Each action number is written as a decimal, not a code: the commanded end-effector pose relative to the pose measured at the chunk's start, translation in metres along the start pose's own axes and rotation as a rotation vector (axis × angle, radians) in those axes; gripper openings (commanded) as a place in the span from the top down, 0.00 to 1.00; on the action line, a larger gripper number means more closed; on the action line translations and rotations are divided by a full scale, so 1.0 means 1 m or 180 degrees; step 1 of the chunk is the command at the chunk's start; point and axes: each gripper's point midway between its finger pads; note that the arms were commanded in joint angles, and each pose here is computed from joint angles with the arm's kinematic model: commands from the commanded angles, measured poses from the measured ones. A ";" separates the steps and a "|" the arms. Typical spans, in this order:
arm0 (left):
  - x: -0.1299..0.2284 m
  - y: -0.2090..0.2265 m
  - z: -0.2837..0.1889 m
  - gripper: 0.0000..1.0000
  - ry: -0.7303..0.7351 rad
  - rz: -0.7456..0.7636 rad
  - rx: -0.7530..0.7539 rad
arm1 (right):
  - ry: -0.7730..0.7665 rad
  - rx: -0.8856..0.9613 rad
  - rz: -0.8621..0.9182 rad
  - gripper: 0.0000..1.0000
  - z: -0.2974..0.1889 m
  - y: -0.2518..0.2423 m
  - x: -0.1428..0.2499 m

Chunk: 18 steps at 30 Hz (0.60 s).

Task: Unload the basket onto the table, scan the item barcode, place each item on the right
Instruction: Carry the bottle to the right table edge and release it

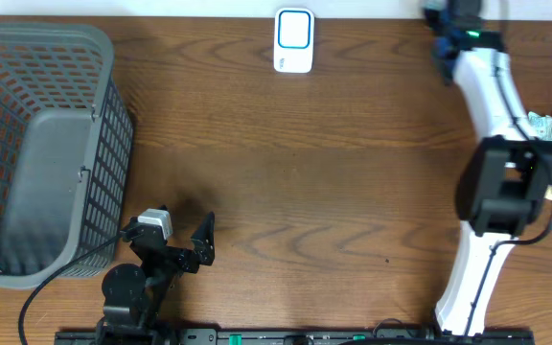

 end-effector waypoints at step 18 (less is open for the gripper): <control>0.011 0.002 0.002 0.02 0.0104 -0.0030 0.0007 | 0.0420 -0.0152 0.2027 0.01 0.055 -0.077 0.114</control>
Point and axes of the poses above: each gripper's point midway between its finger pads, its own z axis out along the fingers, its own y axis along the line the jaws close on, x = y × z
